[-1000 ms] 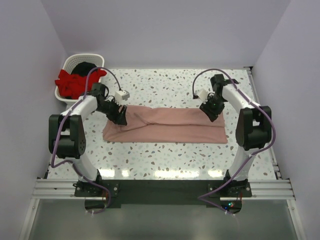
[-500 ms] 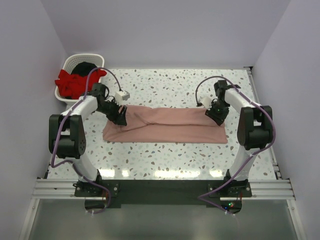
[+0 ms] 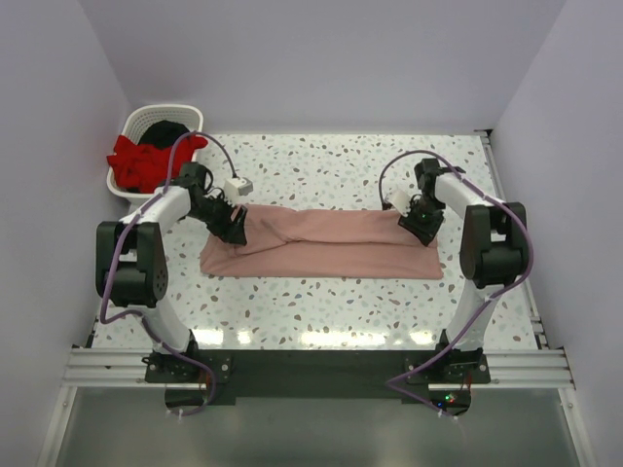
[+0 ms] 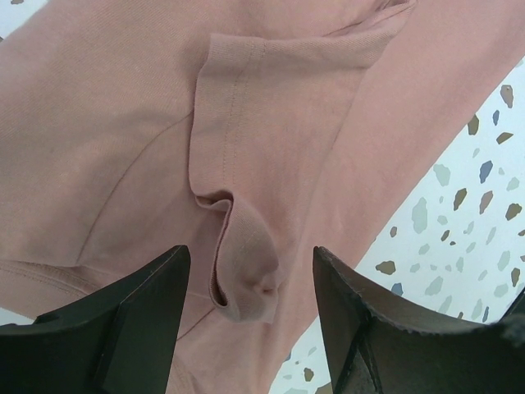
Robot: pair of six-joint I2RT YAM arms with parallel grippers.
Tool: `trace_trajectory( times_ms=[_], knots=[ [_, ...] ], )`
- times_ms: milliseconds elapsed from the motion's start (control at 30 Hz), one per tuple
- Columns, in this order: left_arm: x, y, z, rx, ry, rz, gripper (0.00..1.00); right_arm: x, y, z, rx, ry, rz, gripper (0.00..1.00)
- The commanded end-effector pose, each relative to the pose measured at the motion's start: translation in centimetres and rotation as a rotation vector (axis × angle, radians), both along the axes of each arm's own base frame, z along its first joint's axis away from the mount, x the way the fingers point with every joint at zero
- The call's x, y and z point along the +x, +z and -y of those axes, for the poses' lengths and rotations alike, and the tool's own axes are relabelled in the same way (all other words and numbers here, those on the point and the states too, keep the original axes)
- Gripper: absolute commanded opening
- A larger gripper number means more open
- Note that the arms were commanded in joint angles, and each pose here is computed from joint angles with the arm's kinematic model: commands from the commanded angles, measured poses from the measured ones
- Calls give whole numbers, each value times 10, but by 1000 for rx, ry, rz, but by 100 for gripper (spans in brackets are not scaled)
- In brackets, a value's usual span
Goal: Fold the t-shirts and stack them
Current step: Fold the tshirt
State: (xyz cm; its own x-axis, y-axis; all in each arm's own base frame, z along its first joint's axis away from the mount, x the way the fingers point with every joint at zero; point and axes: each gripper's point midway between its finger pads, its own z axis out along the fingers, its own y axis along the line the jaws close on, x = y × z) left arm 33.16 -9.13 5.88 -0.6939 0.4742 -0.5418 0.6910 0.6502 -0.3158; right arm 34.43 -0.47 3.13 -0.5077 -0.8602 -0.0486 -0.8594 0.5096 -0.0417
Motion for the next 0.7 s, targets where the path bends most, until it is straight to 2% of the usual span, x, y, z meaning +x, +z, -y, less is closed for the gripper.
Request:
trace_trajectory(
  times_ms=[0,167,333,567,667],
  knots=[
    [5,2,3,-9,2,17,66,2,-1,3,-14,15,4,34],
    [5,0,3,-8,4,11,66,1,-8,4,-17,22,-19,34],
    [5,0,3,-6,2,9,67,-4,-12,4,-19,28,-45,40],
    [6,-1,2,-5,5,11,63,5,-5,5,-17,20,-15,33],
    [10,2,2,-5,7,25,55,10,-1,5,-16,17,2,31]
  ],
)
